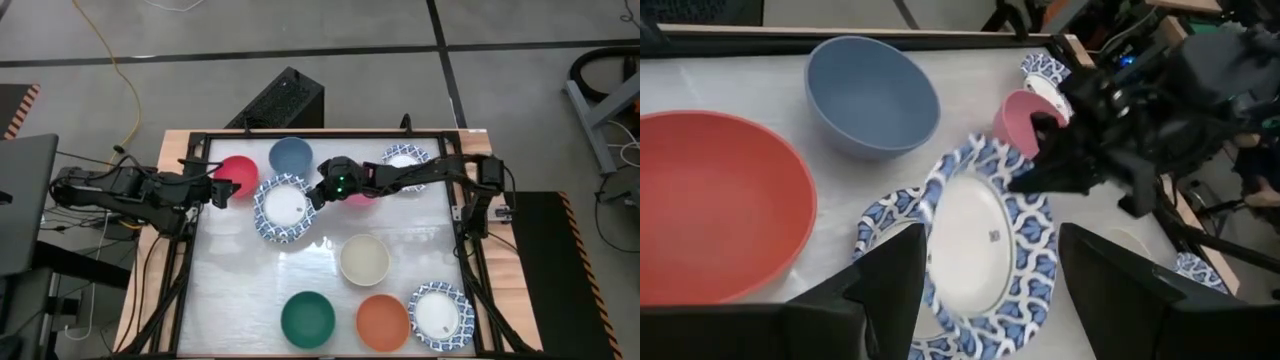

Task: Nest bowls inside each other
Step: Stack the blue patterned bowl on top of the blue patterned bowl

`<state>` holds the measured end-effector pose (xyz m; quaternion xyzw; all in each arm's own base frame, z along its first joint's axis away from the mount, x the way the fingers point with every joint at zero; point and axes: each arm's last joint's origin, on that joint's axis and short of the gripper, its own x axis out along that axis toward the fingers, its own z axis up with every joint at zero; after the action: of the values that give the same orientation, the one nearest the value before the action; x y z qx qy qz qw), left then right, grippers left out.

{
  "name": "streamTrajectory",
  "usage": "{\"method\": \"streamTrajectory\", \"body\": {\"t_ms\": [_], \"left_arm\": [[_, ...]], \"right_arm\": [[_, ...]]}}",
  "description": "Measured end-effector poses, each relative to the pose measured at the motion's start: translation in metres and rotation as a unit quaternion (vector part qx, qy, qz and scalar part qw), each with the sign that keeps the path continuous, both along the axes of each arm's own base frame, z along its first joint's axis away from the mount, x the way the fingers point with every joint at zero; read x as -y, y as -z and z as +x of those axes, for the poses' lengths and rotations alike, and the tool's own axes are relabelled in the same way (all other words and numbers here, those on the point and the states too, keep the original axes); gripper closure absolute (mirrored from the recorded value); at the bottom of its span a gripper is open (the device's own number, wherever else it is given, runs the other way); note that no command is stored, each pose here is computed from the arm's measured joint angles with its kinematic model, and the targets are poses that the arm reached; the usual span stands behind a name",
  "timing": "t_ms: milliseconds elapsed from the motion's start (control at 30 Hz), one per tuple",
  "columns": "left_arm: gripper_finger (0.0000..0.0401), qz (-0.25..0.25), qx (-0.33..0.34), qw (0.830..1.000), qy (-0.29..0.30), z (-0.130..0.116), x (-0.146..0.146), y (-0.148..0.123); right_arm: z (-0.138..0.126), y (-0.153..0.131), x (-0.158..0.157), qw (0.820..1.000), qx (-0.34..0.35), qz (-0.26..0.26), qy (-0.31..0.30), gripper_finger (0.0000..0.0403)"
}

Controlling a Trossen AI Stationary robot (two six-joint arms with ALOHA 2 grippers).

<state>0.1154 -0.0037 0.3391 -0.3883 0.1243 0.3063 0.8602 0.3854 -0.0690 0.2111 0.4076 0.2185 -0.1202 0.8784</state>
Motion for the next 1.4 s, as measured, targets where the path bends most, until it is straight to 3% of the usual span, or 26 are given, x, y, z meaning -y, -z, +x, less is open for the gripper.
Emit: {"method": "streamTrajectory", "body": {"t_ms": [267, 700, 1133, 1400], "left_arm": [[0.0183, 0.004, -0.004, 1.000, 0.000, 0.000, 0.000, 0.000], [0.0184, 0.003, -0.005, 1.000, 0.002, 0.000, 0.000, 0.001], [0.0184, 0.003, -0.005, 1.000, 0.002, 0.000, 0.000, 0.001], [0.0184, 0.003, -0.006, 1.000, 0.002, 0.000, 0.000, 0.001]], "right_arm": [[0.013, 0.021, 0.000, 1.000, -0.019, 0.011, -0.012, 0.0393], [0.015, 0.028, 0.001, 0.999, -0.043, 0.002, -0.021, 0.0384], [0.014, 0.029, -0.002, 0.998, -0.053, -0.008, -0.033, 0.0292], [0.017, 0.022, -0.004, 0.999, -0.021, -0.016, -0.036, 0.0226]]}}
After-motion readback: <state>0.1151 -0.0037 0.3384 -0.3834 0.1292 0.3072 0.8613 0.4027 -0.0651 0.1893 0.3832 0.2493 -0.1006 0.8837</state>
